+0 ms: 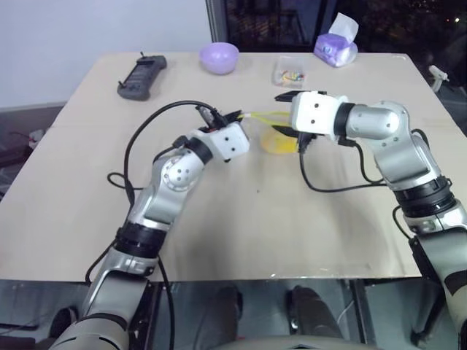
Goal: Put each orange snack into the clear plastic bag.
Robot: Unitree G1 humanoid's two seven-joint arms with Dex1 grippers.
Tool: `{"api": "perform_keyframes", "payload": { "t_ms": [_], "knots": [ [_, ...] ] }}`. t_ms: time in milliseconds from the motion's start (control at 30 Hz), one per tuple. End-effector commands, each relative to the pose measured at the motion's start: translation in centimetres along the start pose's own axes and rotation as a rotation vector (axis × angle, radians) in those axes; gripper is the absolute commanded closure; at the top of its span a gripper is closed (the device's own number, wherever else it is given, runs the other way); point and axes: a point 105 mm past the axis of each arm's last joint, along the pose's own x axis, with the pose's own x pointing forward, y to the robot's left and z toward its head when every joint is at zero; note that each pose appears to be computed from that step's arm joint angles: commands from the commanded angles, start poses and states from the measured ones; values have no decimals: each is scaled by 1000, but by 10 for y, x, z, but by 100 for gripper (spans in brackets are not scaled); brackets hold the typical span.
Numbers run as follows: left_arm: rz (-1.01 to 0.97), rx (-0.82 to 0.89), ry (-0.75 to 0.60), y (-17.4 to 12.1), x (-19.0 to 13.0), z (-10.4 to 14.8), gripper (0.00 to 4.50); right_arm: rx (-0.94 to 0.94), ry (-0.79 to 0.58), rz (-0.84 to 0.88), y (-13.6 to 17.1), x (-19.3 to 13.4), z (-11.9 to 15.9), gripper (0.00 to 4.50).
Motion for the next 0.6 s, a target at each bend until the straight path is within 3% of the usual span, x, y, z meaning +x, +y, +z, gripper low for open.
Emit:
{"api": "perform_keyframes", "payload": {
  "t_ms": [33, 600],
  "knots": [
    [28, 53, -75, 10, -1, 22, 450, -95, -80, -28, -8, 7, 23, 184],
    [10, 85, -91, 8, -4, 29, 450, -147, -150, -49, -8, 23, 35, 184]
  ]
}}
